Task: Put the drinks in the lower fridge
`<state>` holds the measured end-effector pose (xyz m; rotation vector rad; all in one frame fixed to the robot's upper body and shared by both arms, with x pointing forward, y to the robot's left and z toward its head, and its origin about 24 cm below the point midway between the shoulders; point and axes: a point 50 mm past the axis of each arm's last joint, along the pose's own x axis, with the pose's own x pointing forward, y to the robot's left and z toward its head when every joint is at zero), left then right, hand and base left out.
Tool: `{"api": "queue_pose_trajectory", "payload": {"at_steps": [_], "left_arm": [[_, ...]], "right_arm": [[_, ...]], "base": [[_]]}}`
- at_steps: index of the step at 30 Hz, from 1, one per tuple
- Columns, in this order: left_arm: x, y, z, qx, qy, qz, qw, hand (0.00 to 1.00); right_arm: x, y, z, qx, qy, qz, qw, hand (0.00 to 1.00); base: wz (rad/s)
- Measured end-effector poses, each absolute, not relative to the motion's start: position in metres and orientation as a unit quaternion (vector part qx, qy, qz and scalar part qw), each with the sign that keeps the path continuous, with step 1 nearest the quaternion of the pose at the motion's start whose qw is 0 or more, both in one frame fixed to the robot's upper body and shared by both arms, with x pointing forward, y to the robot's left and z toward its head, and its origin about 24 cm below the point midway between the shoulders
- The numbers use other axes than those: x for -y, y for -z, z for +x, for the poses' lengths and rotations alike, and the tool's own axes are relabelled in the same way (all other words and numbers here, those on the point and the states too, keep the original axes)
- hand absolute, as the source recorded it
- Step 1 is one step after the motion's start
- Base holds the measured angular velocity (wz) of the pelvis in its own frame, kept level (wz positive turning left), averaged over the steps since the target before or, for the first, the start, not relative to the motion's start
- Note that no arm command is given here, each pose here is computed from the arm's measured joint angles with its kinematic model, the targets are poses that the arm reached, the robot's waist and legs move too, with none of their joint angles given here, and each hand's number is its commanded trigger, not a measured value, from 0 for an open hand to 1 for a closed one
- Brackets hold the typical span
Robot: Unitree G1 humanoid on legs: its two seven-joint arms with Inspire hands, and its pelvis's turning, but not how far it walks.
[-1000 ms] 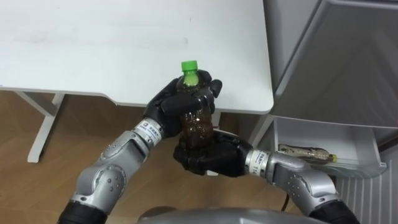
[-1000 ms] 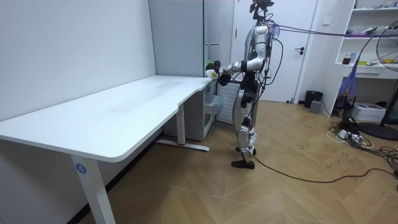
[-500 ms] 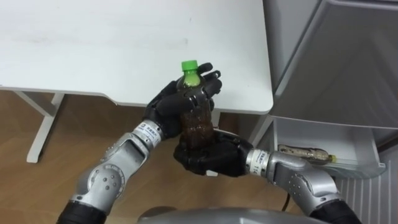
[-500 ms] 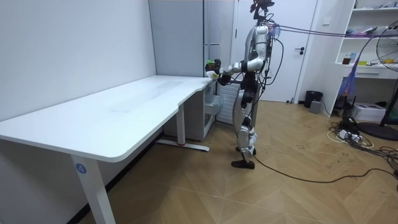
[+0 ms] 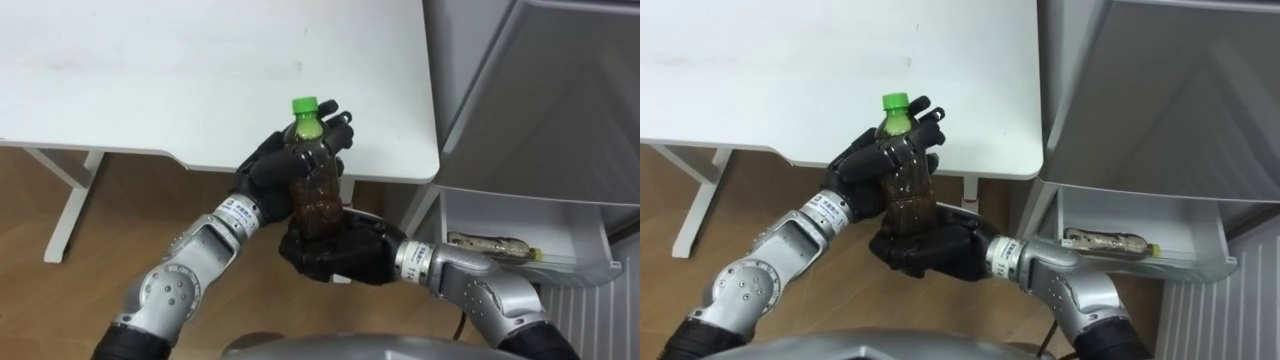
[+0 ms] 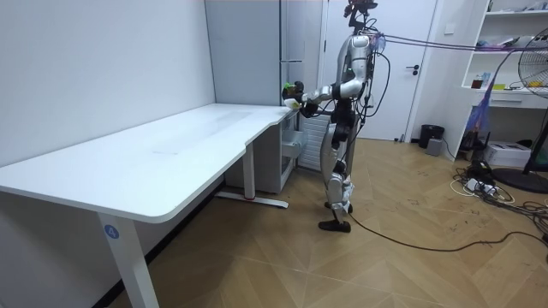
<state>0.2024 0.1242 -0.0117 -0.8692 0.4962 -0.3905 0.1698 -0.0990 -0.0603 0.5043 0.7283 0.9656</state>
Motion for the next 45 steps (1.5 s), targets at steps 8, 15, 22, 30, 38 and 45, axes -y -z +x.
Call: {"api": "queue_pose_trajectory", "payload": {"at_steps": [8, 15, 22, 30, 38, 45], "left_arm": [[-0.121, 0.003, 0.204, -0.2, 0.212, -0.285, 0.913, 0.0], [-0.114, -0.011, 0.208, -0.154, 0.25, -0.144, 0.945, 0.0], [-0.114, -0.029, 0.211, -0.096, 0.262, -0.029, 0.96, 0.0], [-0.134, -0.049, 0.214, 0.028, 0.257, 0.281, 0.924, 0.0], [-0.214, -0.052, 0.221, 0.001, 0.127, 0.586, 0.801, 0.0], [-0.236, -0.047, 0.213, -0.029, 0.083, 0.641, 0.763, 0.0]], "right_arm": [[0.101, 0.063, 0.165, -0.335, -0.437, 0.248, 0.797, 1.0], [0.106, 0.064, 0.161, -0.314, -0.427, 0.251, 0.81, 1.0], [0.109, 0.06, 0.164, -0.277, -0.428, 0.235, 0.827, 1.0], [0.149, 0.072, 0.154, -0.331, -0.386, 0.129, 0.851, 1.0], [0.238, 0.065, 0.146, -0.345, -0.259, 0.068, 0.899, 1.0], [0.26, 0.06, 0.144, -0.336, -0.232, 0.056, 0.911, 1.0]], "base": [[-0.02], [0.04], [0.03], [0.02], [-0.04], [0.0]]}}
